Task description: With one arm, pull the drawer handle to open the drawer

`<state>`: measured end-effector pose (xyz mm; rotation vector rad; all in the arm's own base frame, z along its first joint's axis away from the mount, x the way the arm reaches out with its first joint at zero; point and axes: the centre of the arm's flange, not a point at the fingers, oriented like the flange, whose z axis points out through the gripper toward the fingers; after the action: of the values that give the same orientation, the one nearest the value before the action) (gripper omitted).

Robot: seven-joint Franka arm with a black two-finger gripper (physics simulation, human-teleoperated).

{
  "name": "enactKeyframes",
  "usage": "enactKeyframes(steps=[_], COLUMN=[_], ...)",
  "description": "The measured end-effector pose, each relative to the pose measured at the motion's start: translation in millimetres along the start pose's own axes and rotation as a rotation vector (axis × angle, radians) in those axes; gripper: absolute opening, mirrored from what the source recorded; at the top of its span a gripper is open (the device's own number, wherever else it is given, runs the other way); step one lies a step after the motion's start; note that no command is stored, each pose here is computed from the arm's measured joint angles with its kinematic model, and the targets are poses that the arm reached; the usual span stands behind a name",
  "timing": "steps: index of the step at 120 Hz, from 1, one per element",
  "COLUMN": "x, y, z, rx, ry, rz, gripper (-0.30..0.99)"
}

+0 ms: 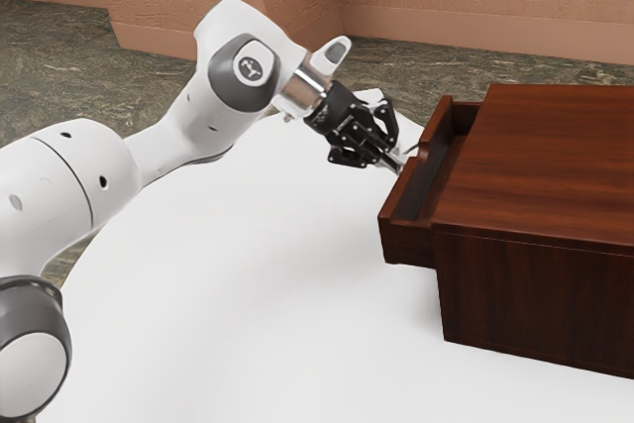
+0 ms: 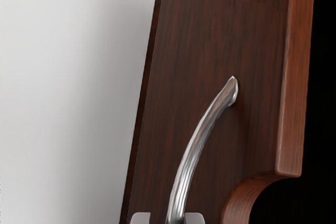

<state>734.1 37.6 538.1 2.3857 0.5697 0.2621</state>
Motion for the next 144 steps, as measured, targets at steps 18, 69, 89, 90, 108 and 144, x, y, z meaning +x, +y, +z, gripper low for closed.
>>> enactKeyframes(steps=[18,69,89,90,108,144], x=[1,4,6,7,9,11], y=[-2,-20,-25,-25,-32,-42], z=[-1,-20,-25,-26,-31,-42], rx=[-0.001,0.017,0.024,0.025,0.034,0.047], ry=[0.002,0.026,0.036,0.037,0.047,0.064], rz=[-0.001,-0.028,-0.034,-0.035,-0.045,-0.058], gripper=[0.00,0.00,0.00,0.00,0.00,0.00])
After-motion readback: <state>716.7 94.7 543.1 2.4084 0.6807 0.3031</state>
